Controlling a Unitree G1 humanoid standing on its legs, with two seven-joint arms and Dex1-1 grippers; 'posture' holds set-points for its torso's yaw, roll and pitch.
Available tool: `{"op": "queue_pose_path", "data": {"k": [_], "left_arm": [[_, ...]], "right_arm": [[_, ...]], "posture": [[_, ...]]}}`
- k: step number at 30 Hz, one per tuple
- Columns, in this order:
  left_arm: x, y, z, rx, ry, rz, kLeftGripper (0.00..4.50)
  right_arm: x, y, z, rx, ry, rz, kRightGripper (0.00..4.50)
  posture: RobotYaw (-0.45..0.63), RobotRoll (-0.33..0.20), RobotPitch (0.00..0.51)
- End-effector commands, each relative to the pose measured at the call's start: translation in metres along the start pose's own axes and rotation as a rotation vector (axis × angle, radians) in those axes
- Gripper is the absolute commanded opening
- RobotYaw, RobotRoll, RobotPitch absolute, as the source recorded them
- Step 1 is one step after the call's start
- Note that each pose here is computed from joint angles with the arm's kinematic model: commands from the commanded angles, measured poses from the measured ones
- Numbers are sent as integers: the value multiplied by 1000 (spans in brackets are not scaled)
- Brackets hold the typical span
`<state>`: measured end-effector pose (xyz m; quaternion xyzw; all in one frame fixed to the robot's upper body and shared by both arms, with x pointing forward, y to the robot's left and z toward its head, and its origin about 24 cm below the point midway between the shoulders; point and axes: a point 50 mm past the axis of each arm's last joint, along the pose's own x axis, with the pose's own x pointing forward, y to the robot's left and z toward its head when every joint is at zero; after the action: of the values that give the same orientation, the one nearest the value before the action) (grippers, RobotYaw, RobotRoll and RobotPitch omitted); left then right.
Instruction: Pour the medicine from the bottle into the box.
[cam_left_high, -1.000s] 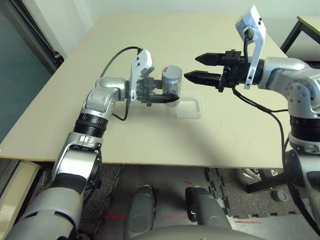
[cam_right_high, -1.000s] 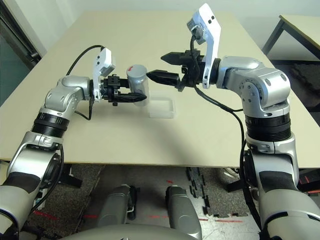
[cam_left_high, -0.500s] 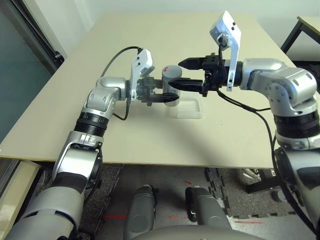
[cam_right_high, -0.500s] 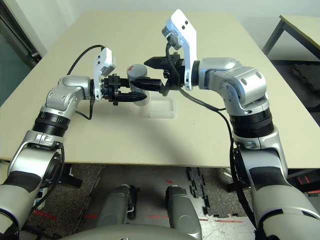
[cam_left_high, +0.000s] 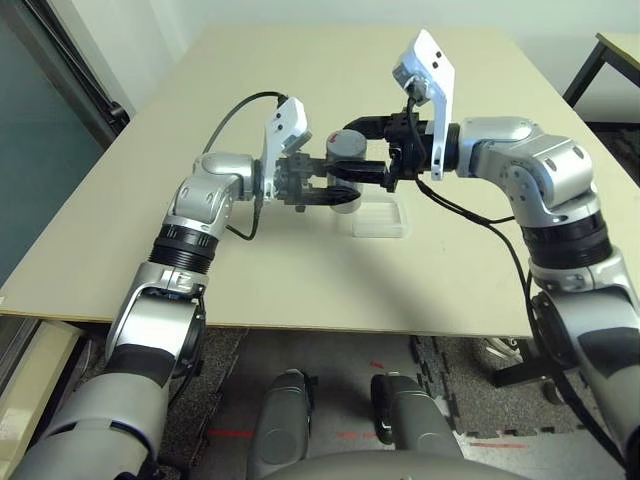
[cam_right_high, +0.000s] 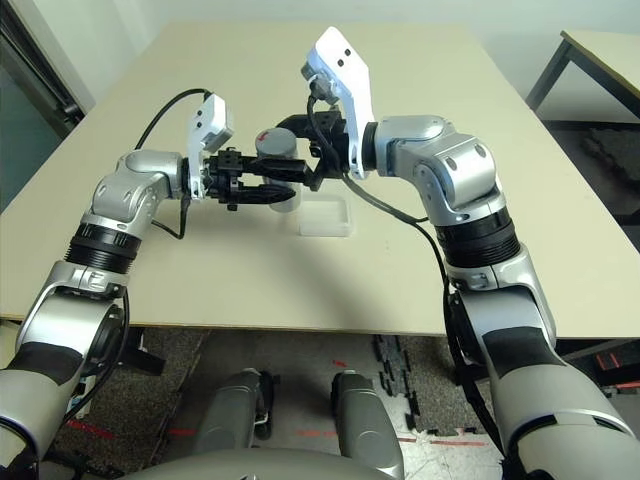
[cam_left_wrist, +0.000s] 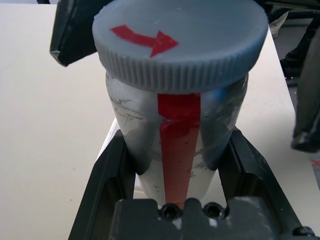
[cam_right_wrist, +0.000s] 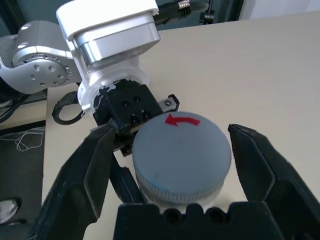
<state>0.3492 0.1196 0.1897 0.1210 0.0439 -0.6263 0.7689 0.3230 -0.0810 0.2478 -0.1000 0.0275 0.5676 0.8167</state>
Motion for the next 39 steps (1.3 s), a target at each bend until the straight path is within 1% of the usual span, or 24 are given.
{"op": "queue_pose_path", "data": {"k": [1, 3, 4, 8, 14, 19, 22, 26, 30, 32, 35, 37, 39], "left_arm": [[3, -2, -2, -2, 13, -18, 2464], [2, -2, -3, -5, 15, -18, 2464], [2, -2, -4, -6, 16, -17, 2464], [2, -2, -7, -11, 22, -16, 2464], [2, -4, -13, -16, 34, -20, 2464], [1, -5, -17, -21, 44, -21, 2465], [1, -6, -19, -19, 52, -21, 2465], [1, -8, -22, -23, 55, -20, 2465], [1, -4, -23, -11, 51, 35, 2465], [-1, 2, -21, 8, 40, 101, 2465], [-6, 16, -14, 22, -8, 247, 2465], [-12, 26, -9, 29, -41, 356, 2465], [-16, 33, -7, 35, -58, 423, 2465]], "right_arm": [[2, 2, 7, -13, -17, 14, 3454], [2, 3, 10, -4, -28, 17, 2797], [1, 3, 12, 0, -31, 19, 2606], [-1, 2, 17, 20, -52, 14, 2608], [-4, -5, 27, 83, -90, -40, 2607], [-6, -17, 34, 133, -125, -133, 2607], [-8, -25, 34, 165, -139, -203, 2607], [-12, -42, 30, 202, -147, -351, 2607], [-20, -60, 19, 164, -111, -520, 2607], [-25, -68, 9, 152, -88, -604, 2607], [-33, -78, -9, 159, -76, -722, 2607], [-37, -81, -20, 149, -68, -768, 2607], [-39, -83, -27, 170, -83, -812, 2607]], "posture": [[62, 0, 95], [57, 0, 95], [57, 0, 95], [55, 0, 94], [53, 0, 88], [53, 0, 87], [55, 0, 86], [58, 0, 89], [64, 0, 93], [69, 0, 95], [69, 0, 95], [76, 0, 97], [81, 0, 98]]}}
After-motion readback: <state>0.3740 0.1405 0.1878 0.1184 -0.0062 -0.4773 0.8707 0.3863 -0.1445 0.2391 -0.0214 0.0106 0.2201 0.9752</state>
